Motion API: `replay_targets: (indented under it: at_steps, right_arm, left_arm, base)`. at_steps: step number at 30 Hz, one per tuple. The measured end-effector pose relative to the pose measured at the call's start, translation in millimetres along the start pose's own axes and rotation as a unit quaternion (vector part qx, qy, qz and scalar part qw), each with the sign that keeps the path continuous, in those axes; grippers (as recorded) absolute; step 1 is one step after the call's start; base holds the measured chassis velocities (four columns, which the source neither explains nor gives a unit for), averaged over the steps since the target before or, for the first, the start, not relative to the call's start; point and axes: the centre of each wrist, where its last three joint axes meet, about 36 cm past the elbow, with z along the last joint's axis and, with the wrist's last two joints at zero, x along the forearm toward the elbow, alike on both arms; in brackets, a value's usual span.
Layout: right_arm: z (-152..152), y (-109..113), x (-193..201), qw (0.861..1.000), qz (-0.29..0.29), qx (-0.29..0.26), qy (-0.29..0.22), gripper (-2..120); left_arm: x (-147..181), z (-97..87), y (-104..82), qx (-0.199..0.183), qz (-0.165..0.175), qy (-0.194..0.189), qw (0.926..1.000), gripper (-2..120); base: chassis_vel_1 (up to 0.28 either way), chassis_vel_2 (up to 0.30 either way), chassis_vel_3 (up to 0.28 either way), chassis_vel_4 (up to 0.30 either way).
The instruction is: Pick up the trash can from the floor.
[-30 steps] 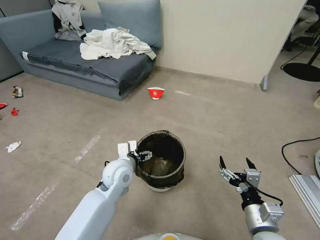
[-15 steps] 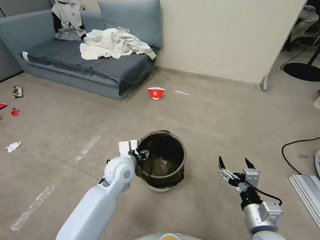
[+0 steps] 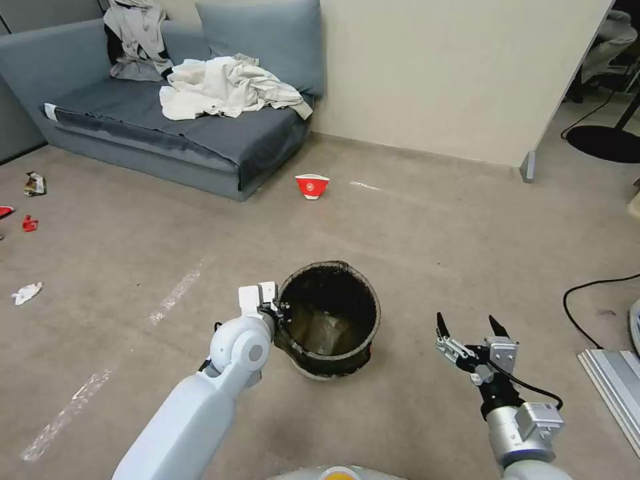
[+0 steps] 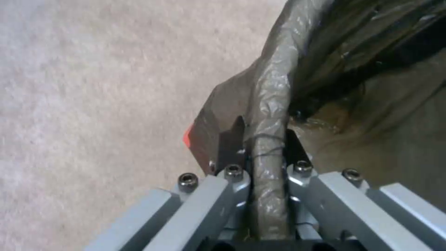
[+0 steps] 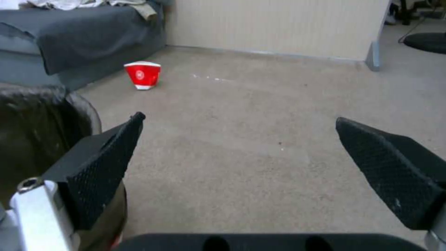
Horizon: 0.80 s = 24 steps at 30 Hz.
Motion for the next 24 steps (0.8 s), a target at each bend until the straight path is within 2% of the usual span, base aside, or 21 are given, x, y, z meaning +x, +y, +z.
replay_targets:
  at_steps: [1,4,5,8,17,24]
  right_arm:
    - [0.0,0.0,0.0,1.0,0.0,0.0,0.0,100]
    - [-0.3,-0.1,-1.0,1.0,0.0,0.0,0.0,100]
    - [-0.3,-0.1,-1.0,1.0,0.0,0.0,0.0,100]
    - [-0.5,-0.5,-1.3,1.0,0.001,0.001,-0.001,100]
    - [-1.7,0.8,-3.7,1.0,0.002,-0.002,-0.005,100]
    - [-3.1,1.8,-4.2,1.0,0.003,-0.004,-0.008,100]
  left_arm:
    - [0.0,0.0,0.0,0.0,0.0,0.0,1.0,1]
    - [5.1,4.1,3.6,0.015,0.016,-0.039,0.999,1]
    - [5.1,4.1,3.6,0.015,0.016,-0.039,0.999,1]
    - [16.3,3.9,11.8,0.028,0.041,-0.075,0.9959,1]
    - [57.6,-4.4,30.8,0.05,0.053,-0.107,0.9916,1]
    - [99.4,-0.9,47.4,0.054,0.037,-0.118,0.9908,1]
  base:
    - [0.0,0.0,0.0,0.0]
    - [0.0,0.0,0.0,0.0]
    - [0.0,0.0,0.0,0.0]
    - [0.0,0.0,0.0,0.0]
    - [0.0,0.0,0.0,0.0]
    - [0.0,0.0,0.0,0.0]
